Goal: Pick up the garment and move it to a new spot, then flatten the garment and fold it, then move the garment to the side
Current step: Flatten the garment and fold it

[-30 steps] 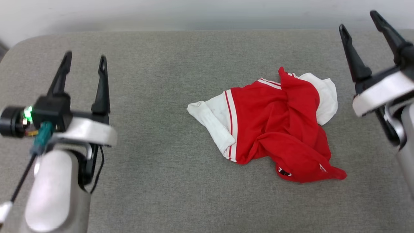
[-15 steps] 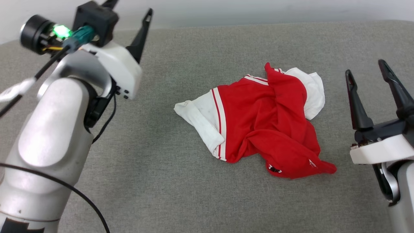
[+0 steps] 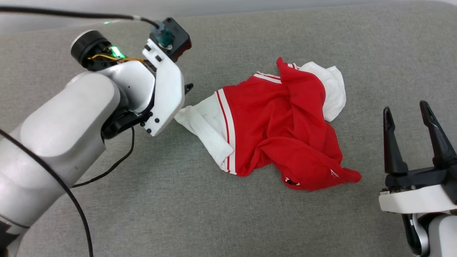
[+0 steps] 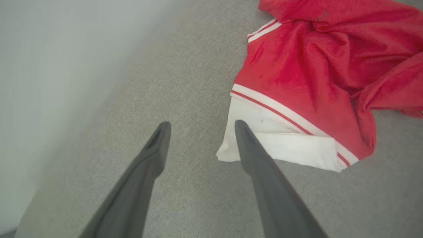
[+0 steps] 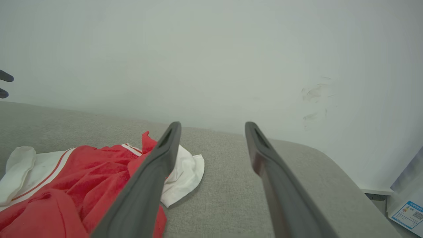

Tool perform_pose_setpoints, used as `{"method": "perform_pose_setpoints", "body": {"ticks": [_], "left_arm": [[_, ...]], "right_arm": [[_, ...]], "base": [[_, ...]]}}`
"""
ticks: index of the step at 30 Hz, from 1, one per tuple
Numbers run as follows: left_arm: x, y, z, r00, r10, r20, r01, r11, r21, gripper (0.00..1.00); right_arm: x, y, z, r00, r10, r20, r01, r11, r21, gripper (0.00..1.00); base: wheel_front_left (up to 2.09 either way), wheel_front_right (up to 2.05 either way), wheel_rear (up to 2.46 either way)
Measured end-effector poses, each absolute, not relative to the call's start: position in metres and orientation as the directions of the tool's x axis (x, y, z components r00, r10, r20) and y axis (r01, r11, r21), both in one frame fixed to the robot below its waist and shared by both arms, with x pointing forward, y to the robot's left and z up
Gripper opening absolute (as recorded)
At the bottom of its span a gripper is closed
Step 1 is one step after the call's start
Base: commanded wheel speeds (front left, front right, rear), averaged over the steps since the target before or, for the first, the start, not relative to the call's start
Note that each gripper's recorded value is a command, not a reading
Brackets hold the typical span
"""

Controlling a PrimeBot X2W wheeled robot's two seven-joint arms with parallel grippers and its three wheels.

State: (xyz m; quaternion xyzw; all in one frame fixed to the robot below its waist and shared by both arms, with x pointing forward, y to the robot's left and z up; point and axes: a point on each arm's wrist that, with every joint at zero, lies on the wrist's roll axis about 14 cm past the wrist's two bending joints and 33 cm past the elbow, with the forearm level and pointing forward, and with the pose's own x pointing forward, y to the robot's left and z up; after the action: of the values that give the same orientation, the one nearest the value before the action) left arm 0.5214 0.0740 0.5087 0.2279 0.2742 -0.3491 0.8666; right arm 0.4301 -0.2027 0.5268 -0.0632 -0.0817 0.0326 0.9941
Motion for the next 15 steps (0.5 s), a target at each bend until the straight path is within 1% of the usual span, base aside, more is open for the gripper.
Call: {"method": "perform_pose_setpoints", "body": {"ticks": [3,8,15], "left_arm": [[0.523,0.069,0.496,0.556,-0.461,-0.692,0.765,0.610,0.208,1.00],[0.522,0.060,0.458,0.440,-0.422,-0.793,0.815,0.559,0.155,1.00],[0.520,0.064,0.409,0.298,-0.331,-0.895,0.842,0.533,0.083,1.00]], "right_arm": [[0.429,-0.203,0.518,0.989,0.068,0.134,-0.051,0.991,-0.127,1.00],[0.435,-0.198,0.505,0.991,0.084,0.102,-0.069,0.988,-0.141,1.00],[0.448,-0.201,0.495,0.993,0.084,0.084,-0.069,0.985,-0.161,1.00]], "base": [[0.00,0.00,0.00],[0.00,0.00,0.00],[0.00,0.00,0.00]]}}
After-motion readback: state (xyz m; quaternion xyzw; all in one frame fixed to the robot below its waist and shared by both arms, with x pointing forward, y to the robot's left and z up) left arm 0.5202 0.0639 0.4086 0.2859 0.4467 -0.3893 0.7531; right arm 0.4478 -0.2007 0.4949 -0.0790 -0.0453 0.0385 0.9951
